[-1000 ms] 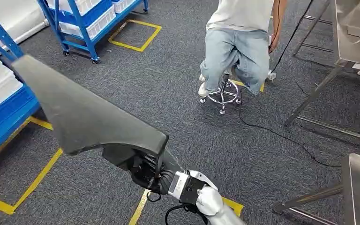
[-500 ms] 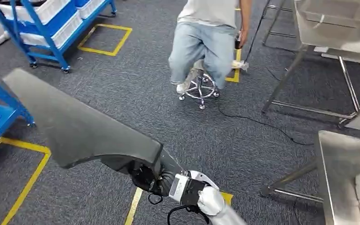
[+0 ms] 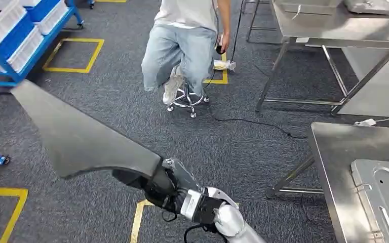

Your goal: Take the parts from the cabinet and place them on the table.

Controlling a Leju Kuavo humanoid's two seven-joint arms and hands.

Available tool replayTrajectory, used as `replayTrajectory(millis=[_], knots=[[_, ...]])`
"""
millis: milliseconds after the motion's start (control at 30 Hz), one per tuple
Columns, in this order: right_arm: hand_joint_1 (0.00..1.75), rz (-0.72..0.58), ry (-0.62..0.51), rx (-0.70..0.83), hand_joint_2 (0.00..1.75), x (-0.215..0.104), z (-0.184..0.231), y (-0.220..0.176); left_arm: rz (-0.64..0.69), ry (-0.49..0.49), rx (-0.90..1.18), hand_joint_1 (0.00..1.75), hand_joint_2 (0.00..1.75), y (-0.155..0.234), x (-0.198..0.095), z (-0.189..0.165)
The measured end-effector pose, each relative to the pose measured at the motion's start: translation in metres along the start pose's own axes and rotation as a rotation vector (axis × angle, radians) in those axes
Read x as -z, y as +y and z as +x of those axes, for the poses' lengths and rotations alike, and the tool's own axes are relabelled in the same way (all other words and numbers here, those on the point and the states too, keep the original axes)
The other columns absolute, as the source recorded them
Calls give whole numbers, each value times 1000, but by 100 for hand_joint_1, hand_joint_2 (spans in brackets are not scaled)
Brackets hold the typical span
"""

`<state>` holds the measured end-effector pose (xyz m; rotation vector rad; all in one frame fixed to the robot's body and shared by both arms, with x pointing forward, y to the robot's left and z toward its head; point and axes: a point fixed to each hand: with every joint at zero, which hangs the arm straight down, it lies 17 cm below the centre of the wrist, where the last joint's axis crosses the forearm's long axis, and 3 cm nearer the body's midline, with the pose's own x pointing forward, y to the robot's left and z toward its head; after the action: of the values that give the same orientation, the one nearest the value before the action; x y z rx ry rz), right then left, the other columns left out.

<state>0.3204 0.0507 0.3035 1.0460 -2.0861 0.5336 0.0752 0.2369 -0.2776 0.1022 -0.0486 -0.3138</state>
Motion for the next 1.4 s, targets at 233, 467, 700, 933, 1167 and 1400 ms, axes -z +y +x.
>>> replayTrajectory(millis=[233, 467, 700, 933, 1167, 1400], knots=[[159, -24, 6, -22, 175, -6, 0, -7, 0, -9, 37, 0, 175, 1, -1, 5], [159, -35, 3, -38, 175, -9, 3, -10, 3, -17, 64, 0, 175, 2, -2, 14], [159, -46, 12, -44, 175, -11, 1, -11, 9, -18, 85, 0, 175, 4, -2, 18], [159, -52, 18, -43, 175, -12, 0, -12, 9, -14, 95, 0, 175, 4, -2, 16], [159, -61, 20, -49, 175, -14, 0, -15, 9, -15, 101, 0, 175, 2, -3, 16], [159, -60, 23, -52, 175, -15, -1, -16, 8, -14, 101, 0, 175, 1, -2, 13]])
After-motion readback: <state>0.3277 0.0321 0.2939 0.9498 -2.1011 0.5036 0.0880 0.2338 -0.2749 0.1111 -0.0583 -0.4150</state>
